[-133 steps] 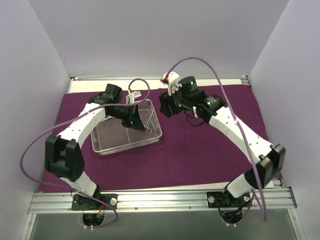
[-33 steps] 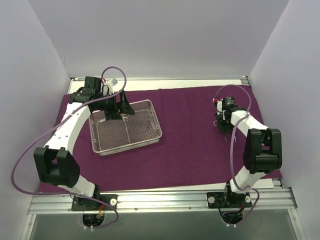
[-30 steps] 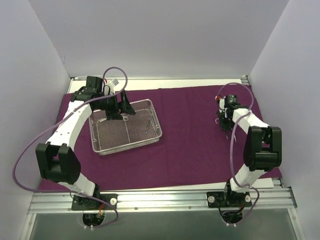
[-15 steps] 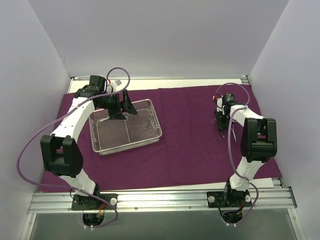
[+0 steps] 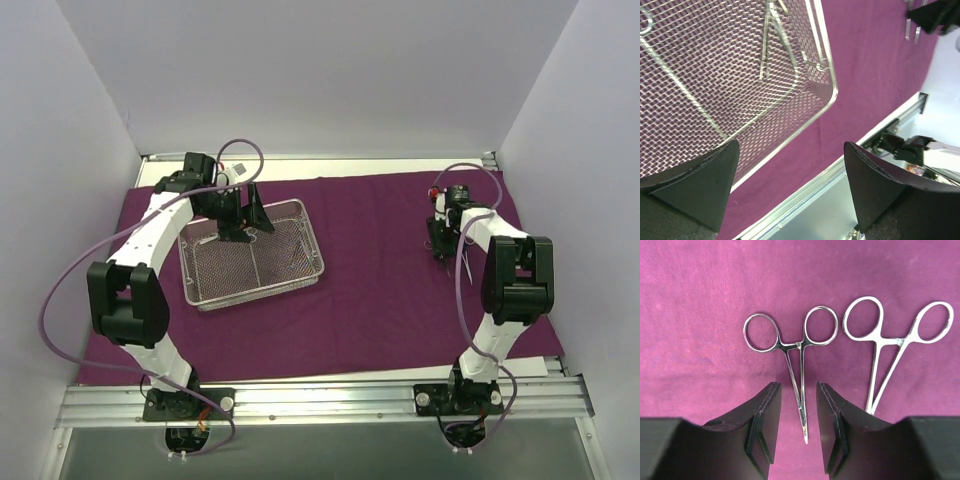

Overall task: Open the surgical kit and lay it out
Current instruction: Place the medical item in the surgical kit, then adjust the medical item in the container.

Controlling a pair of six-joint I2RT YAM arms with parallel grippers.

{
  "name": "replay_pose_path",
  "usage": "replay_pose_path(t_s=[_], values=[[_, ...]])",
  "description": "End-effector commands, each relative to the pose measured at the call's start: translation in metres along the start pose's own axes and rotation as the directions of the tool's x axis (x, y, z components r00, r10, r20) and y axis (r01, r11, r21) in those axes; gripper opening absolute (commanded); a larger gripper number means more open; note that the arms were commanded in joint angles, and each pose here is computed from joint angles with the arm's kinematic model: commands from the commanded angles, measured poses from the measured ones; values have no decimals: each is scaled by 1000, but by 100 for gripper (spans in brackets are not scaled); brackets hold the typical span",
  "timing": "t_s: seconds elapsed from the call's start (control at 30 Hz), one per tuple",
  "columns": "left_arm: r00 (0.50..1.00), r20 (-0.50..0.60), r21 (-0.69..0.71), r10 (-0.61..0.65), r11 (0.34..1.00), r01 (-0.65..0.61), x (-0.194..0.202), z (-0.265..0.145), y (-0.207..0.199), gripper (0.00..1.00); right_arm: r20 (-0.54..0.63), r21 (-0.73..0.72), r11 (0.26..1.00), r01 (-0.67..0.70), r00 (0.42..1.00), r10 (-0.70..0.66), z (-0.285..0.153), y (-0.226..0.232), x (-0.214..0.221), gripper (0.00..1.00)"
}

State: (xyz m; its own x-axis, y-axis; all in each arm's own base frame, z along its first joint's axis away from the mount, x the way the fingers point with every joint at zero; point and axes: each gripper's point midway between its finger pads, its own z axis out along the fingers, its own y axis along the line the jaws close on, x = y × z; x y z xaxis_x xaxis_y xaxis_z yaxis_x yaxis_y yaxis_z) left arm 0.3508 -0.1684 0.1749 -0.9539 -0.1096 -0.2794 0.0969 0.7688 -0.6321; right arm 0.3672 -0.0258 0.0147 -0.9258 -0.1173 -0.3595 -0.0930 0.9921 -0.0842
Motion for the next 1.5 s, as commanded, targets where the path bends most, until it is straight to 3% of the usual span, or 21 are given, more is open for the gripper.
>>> replay_pose_path(t_s=[0.0, 0.2, 0.27, 0.5, 0.6, 0.63, 0.73, 0.77, 0.8, 1.03, 1.47], values=[[999, 10, -50, 50, 998, -49, -6, 2, 4, 94, 62, 40, 999, -25, 998, 22, -33, -4, -26, 35], [997, 33, -208, 66, 976, -58, -11, 5, 31, 98, 139, 71, 997, 2, 990, -12, -78, 11, -64, 42], [998, 40, -284, 54, 958, -40, -14, 5, 46, 99, 197, 61, 997, 46, 979, -57, -99, 36, -86, 41], [990, 119, -463, 69, 886, -6, -36, 4, 78, 85, 421, -85, 974, 211, 894, -157, -158, 153, -114, 42], [982, 145, -476, 124, 879, -41, -48, 14, 83, 68, 533, -180, 941, 285, 833, -150, -186, 199, -109, 42], [978, 147, -476, 147, 877, -60, -53, 20, 86, 51, 557, -193, 936, 296, 818, -144, -196, 202, -107, 42], [975, 124, -473, 182, 875, -103, -59, 38, 94, 26, 536, -236, 933, 271, 837, -108, -197, 203, -91, 40], [976, 116, -472, 183, 875, -108, -60, 42, 96, 8, 532, -234, 932, 276, 839, -115, -198, 202, -87, 39], [975, 118, -465, 188, 878, -113, -66, 44, 94, 3, 513, -225, 934, 279, 848, -130, -196, 199, -79, 39], [990, 52, -472, 130, 877, -91, -62, 78, 116, 2, 562, -188, 947, 261, 819, -114, -220, 178, -67, 37], [987, 87, -475, 139, 876, -81, -70, 83, 118, 2, 560, -204, 949, 240, 824, -88, -221, 173, -51, 35]])
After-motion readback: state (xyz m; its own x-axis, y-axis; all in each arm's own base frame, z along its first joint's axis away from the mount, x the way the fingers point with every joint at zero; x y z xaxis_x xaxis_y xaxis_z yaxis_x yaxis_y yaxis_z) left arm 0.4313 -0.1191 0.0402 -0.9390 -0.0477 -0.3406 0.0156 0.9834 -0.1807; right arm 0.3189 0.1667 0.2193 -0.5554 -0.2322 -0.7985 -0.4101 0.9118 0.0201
